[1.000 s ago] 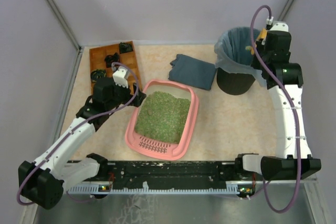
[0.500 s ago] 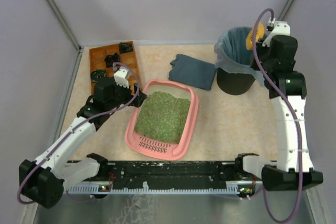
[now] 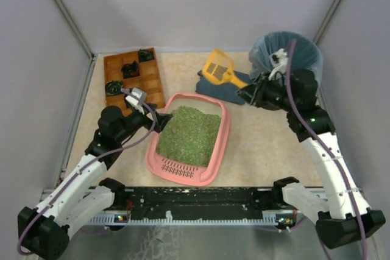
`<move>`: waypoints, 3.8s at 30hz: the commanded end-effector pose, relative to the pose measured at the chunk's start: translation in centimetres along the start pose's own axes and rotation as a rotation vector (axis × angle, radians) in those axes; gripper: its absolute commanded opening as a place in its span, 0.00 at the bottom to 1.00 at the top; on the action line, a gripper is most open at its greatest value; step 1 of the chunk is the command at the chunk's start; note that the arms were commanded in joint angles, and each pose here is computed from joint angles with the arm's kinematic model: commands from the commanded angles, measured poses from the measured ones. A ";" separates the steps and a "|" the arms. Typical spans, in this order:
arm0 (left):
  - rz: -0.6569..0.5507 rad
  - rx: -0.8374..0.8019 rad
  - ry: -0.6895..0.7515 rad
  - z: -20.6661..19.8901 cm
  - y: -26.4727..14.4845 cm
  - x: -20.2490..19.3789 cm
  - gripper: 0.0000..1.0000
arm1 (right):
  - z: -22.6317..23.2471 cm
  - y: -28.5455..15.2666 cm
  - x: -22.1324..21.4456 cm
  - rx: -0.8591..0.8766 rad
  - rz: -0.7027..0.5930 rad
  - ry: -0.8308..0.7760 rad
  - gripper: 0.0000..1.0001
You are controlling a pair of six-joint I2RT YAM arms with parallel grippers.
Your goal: Clean the litter box
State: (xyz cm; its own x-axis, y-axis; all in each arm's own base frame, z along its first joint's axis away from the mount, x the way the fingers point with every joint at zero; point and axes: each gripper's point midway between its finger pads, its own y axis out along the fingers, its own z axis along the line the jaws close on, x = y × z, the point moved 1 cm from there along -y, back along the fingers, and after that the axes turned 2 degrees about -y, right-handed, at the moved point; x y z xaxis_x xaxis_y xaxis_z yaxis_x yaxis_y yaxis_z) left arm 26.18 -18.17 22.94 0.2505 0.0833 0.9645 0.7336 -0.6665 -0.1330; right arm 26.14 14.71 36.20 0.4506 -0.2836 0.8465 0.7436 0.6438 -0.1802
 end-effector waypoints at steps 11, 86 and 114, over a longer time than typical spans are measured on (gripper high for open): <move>-0.237 -0.475 0.725 -10.1 -2.5 2.0 0.85 | 6.5 4.2 -15.4 0.074 0.494 -0.019 0.00; 0.011 -0.546 0.617 -12.5 2.5 -0.5 0.00 | 8.7 4.0 -10.6 0.173 0.010 0.082 0.51; 0.011 -0.513 0.557 -12.4 3.0 -0.1 0.00 | 7.8 6.4 -13.8 0.133 0.122 0.122 0.29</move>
State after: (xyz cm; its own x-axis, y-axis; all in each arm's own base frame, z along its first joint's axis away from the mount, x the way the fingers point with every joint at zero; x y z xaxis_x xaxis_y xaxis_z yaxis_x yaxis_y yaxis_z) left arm 20.42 -28.80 23.51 -0.1776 -0.2677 0.9470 0.3169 -0.9266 -0.2026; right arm 20.85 27.15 25.98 0.6066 -0.2491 0.7550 0.6269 0.7339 -0.2616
